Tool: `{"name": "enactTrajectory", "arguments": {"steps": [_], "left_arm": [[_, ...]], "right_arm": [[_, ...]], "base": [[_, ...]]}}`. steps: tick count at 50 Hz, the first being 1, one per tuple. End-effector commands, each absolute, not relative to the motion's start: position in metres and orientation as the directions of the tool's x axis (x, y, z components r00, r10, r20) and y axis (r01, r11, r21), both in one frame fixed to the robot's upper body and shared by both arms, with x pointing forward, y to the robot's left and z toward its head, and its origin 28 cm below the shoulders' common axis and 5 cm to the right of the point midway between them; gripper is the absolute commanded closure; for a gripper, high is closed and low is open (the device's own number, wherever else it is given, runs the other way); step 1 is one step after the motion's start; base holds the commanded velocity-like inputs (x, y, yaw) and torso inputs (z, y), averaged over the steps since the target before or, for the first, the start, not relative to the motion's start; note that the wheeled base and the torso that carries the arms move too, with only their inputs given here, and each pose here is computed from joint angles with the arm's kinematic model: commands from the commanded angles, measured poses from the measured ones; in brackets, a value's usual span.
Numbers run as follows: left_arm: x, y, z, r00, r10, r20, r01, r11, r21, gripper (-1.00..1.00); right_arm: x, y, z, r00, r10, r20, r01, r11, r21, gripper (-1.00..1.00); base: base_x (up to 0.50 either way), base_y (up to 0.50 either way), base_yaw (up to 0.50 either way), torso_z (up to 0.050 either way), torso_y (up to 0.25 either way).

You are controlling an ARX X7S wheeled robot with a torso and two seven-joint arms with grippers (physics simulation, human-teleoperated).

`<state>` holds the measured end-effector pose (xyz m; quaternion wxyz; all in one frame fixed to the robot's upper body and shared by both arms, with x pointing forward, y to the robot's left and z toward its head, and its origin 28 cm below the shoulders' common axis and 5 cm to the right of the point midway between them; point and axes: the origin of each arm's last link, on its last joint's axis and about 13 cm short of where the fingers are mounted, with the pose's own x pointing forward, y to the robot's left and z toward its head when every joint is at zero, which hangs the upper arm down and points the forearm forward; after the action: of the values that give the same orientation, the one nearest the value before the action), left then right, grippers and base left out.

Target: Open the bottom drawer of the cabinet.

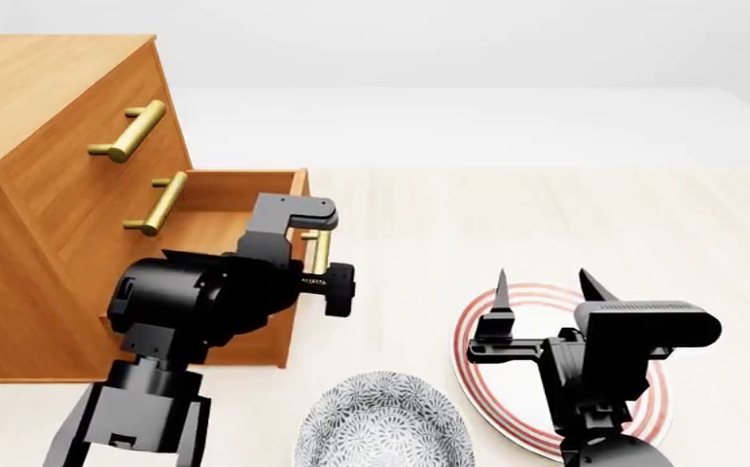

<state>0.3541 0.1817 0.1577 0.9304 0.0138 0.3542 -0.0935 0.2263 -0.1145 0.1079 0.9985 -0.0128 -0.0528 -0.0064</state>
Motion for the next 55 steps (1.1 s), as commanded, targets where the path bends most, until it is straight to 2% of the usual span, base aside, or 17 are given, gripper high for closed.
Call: {"name": "enactTrajectory", "arguments": {"steps": [1,31,35,37,39,40,48,55], "left_arm": [[0.355,0.167,0.16,0.713,-0.253,-0.654,0.25,0.963,-0.1,-1.0],[0.354,0.155,0.168,0.717,-0.319,-0.62,0.311,0.942,-0.125,-1.0],[0.351,0.158,0.177,0.806,-0.299,-0.512,0.292,0.952,-0.096,-1.0],[0.346,0.161,0.188,0.853,-0.307,-0.421,0.288,0.951,-0.11,-1.0],[0.34,0.163,0.198,0.866,-0.335,-0.371,0.304,0.942,-0.141,-1.0],[0.335,0.165,0.208,0.891,-0.347,-0.294,0.311,0.936,-0.164,-1.0],[0.314,0.176,0.235,0.917,-0.364,-0.161,0.331,0.922,-0.201,-1.0],[0.293,0.179,0.234,0.923,-0.371,-0.107,0.349,0.92,-0.175,-1.0]], "right_arm": [[0.226,-0.115,0.108,0.994,-0.011,0.106,0.014,1.0,-0.025,-1.0],[0.226,-0.115,0.11,0.994,-0.009,0.11,0.012,1.0,-0.026,-1.0],[0.226,-0.115,0.111,0.994,-0.011,0.112,0.014,1.0,-0.026,-1.0],[0.226,-0.115,0.111,0.994,-0.012,0.112,0.015,1.0,-0.025,-1.0],[0.226,-0.115,0.111,0.994,-0.012,0.112,0.015,1.0,-0.025,-1.0],[0.226,-0.115,0.11,0.994,-0.011,0.112,0.014,1.0,-0.026,-1.0],[0.226,-0.114,0.11,0.994,-0.01,0.111,0.012,1.0,-0.025,-1.0],[0.226,-0.114,0.111,0.994,-0.011,0.113,0.014,1.0,-0.026,-1.0]], "base": [[0.0,0.0,0.0,0.0,0.0],[0.0,0.0,0.0,0.0,0.001],[0.0,0.0,0.0,0.0,0.003],[0.0,0.0,0.0,0.0,0.0],[0.0,0.0,0.0,0.0,0.0],[0.0,0.0,0.0,0.0,0.0],[0.0,0.0,0.0,0.0,0.0],[0.0,0.0,0.0,0.0,0.0]]}}
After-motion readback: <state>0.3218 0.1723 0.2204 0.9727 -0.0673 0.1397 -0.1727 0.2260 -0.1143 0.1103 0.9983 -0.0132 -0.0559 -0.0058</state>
